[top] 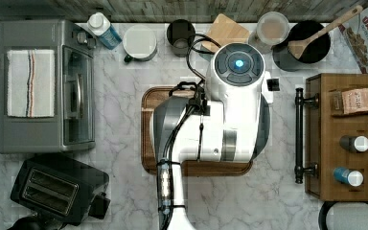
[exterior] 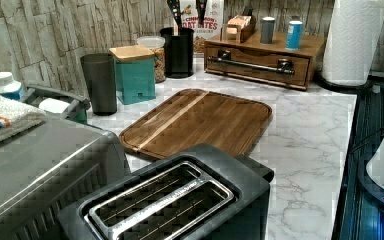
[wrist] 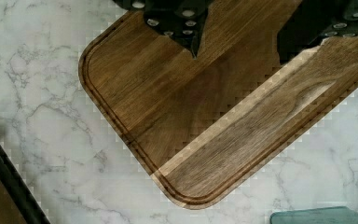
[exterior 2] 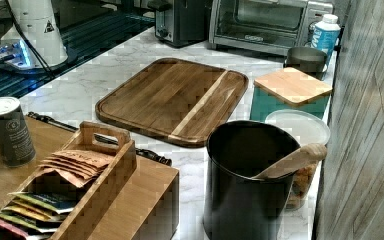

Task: Open the drawer.

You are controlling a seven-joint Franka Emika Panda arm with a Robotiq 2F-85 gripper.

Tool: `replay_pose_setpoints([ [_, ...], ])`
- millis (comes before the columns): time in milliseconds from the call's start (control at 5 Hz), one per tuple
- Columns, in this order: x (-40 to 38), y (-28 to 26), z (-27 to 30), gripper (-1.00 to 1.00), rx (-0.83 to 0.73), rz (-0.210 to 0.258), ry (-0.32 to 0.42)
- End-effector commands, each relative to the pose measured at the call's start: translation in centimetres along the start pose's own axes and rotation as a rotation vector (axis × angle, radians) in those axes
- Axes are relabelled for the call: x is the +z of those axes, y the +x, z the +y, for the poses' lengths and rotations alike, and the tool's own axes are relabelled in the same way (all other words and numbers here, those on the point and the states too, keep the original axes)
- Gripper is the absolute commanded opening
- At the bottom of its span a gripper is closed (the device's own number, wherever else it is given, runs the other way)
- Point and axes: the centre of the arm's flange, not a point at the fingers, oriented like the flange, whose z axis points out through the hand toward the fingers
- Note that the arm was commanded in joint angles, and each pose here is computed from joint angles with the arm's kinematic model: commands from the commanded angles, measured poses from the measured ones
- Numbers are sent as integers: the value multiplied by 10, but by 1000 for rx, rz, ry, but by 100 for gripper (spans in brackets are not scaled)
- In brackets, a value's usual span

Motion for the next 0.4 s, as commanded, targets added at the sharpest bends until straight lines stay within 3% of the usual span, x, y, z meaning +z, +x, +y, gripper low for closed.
replay_pose_setpoints([
  [200, 4, 0, 2, 100, 1, -5, -6],
  [400, 14, 7, 32, 100, -177, 4, -6],
])
